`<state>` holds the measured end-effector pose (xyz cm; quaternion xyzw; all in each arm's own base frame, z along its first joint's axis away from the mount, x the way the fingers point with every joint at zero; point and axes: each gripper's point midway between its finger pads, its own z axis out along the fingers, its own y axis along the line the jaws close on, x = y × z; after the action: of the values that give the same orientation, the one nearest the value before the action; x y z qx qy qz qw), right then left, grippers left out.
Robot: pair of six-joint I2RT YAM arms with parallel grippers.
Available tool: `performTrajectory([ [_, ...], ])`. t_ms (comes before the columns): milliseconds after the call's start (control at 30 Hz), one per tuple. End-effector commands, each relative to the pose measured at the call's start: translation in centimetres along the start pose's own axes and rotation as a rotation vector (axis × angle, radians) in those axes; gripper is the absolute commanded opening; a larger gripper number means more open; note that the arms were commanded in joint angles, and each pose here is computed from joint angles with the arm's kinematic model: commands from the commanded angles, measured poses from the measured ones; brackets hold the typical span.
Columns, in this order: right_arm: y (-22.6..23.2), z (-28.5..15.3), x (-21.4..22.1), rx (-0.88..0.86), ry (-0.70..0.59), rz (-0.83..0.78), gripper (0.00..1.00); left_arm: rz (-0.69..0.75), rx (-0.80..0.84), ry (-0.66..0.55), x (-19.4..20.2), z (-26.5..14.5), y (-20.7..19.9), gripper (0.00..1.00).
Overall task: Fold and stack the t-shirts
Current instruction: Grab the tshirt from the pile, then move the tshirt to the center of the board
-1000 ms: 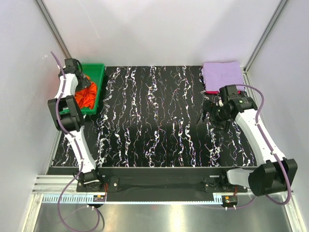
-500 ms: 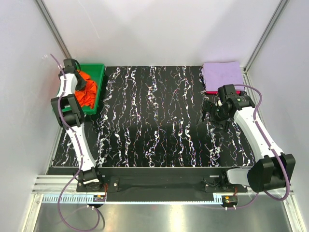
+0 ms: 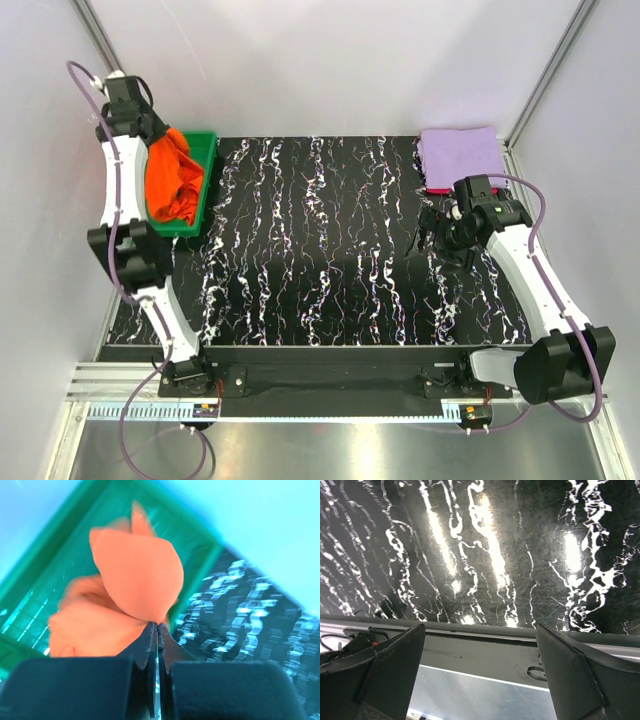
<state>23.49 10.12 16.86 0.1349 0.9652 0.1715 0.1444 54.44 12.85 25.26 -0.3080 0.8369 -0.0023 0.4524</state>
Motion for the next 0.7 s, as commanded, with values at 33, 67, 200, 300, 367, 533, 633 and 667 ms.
performTrajectory([
  [33, 1.9, -1.7, -0.5, -0.098, -0.057, -0.055, 1.00, 0.017, 0.021, -0.148, -3.8, -6.8, -0.8, 0.00],
  [67, 2.1, -1.9, -0.5, -0.108, -0.063, -0.063, 1.00, 0.014, 0.041, -0.187, -4.7, -8.7, -1.2, 0.00],
  [200, 2.3, -2.1, -0.7, -0.123, -0.084, -0.055, 1.00, 0.019, 0.124, -0.218, -4.9, -13.1, -3.5, 0.00],
  [300, 2.5, -2.0, -0.2, -0.140, -0.072, -0.054, 1.00, 0.031, 0.265, -0.277, -6.1, -19.0, -7.4, 0.00],
  [367, 2.5, -1.9, 0.1, -0.151, -0.056, -0.057, 1.00, 0.016, 0.384, -0.301, -6.6, -23.5, -10.4, 0.00],
  [533, 3.0, -2.0, 0.1, -0.171, -0.049, -0.076, 1.00, -0.005, 0.772, -0.312, -5.5, -35.4, -16.5, 0.00],
  [633, 3.7, -2.4, -0.1, -0.204, -0.052, -0.086, 1.00, 0.024, 0.915, -0.286, -3.3, -40.6, -18.0, 0.00],
  [667, 3.9, -2.8, -0.1, -0.216, -0.055, -0.094, 1.00, 0.030, 0.937, -0.273, -2.6, -41.6, -18.2, 0.00],
])
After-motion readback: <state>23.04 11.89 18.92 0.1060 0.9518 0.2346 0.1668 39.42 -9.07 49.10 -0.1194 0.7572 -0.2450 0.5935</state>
